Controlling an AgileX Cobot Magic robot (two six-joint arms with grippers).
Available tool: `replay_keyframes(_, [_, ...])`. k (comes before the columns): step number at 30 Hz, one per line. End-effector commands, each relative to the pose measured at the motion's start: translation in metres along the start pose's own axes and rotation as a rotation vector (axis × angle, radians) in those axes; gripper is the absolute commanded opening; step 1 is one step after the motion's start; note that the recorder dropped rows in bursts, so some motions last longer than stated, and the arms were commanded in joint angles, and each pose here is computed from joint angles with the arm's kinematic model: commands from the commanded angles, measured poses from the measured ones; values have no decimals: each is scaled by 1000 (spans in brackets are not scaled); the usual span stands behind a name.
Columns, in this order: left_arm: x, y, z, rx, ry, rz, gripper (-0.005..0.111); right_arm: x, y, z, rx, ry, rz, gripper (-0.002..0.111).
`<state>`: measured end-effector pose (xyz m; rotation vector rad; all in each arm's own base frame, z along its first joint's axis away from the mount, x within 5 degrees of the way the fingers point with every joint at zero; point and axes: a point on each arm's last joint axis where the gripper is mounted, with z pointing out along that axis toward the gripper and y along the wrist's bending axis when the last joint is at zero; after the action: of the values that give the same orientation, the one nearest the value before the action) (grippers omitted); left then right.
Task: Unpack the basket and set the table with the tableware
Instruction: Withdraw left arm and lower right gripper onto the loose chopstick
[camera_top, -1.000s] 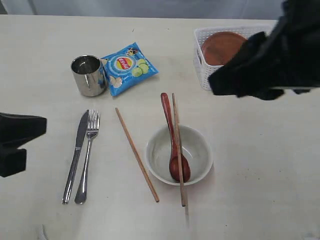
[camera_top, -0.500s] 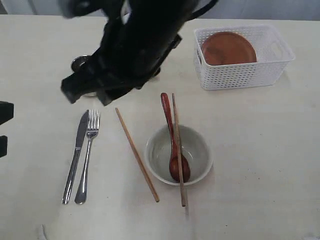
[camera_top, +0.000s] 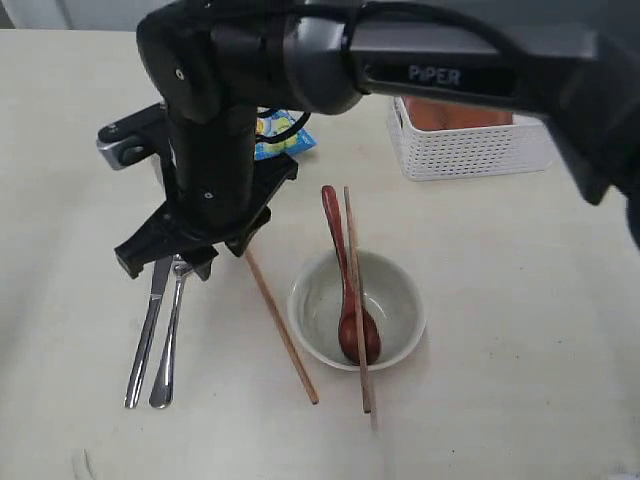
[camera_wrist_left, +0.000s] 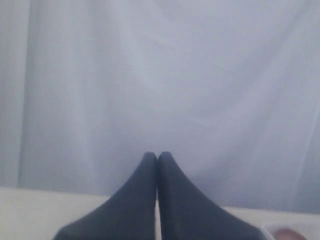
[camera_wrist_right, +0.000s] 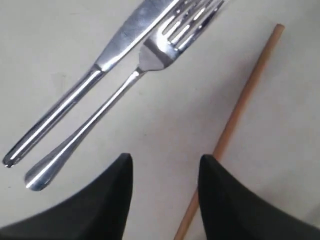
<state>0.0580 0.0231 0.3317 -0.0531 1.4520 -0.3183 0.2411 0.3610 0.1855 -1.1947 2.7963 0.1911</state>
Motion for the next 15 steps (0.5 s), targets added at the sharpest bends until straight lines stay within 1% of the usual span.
replay_keyframes(1, [-5,19,-18,-36,-89,34,0,-7,-18,15,23,16,39,41])
replay_keyframes(3, [0,26,-22,-58,-97,21,0,-9,-28,22,26,20,70,41])
replay_keyframes(5, [5,25,-21,-61,-83,33,0,-13,-38,28,30,25,100,41])
replay_keyframes(8, [6,25,-20,-65,-78,33,0,-16,-47,36,28,36,124,41])
replay_keyframes(11, [6,23,-20,-43,-85,34,0,-18,-48,43,28,33,118,41])
replay_keyframes(15, [6,23,-20,-43,-85,34,0,-18,-47,52,29,40,114,41])
